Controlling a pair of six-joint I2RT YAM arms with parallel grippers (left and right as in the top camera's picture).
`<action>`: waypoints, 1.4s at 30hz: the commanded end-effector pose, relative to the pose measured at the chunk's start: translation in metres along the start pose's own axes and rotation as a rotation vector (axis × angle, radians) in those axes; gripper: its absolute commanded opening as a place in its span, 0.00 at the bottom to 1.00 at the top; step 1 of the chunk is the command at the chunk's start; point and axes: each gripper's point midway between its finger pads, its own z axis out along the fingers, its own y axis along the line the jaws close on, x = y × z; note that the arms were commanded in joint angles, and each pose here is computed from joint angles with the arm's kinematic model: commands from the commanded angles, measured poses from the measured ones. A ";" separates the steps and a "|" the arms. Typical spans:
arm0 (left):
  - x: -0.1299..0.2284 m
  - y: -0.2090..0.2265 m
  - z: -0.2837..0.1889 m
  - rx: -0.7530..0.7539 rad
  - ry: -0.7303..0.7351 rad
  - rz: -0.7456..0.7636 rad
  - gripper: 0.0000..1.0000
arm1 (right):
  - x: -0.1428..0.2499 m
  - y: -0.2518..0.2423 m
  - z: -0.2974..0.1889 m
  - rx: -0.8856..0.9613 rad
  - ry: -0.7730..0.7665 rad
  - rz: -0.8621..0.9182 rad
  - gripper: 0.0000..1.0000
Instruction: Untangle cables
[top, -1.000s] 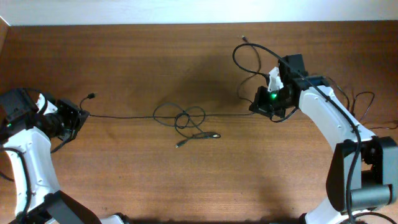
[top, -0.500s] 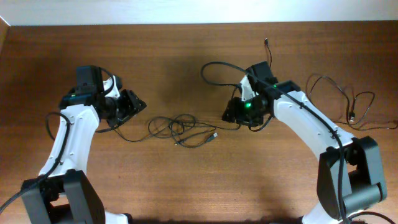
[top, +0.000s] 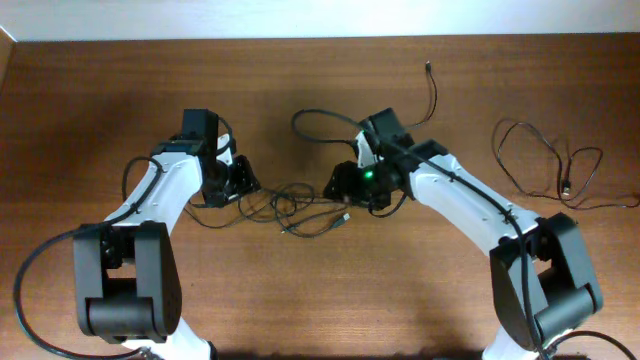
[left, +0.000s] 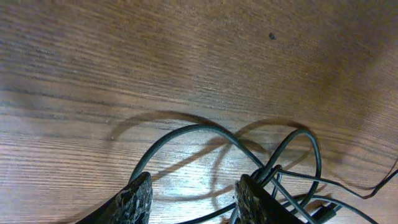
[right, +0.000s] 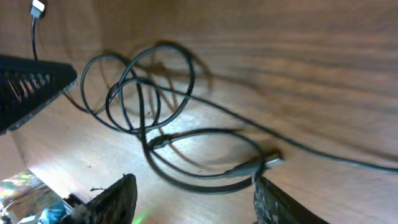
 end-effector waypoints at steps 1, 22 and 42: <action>-0.002 0.014 0.001 -0.075 -0.011 0.053 0.54 | 0.004 0.001 0.009 0.056 -0.025 0.125 0.61; 0.019 0.036 0.012 -0.159 0.040 0.052 0.40 | 0.044 0.006 0.033 0.203 -0.037 0.170 0.74; 0.015 0.035 0.015 -0.148 0.018 0.057 0.37 | -0.006 0.002 0.056 0.108 -0.306 0.356 0.70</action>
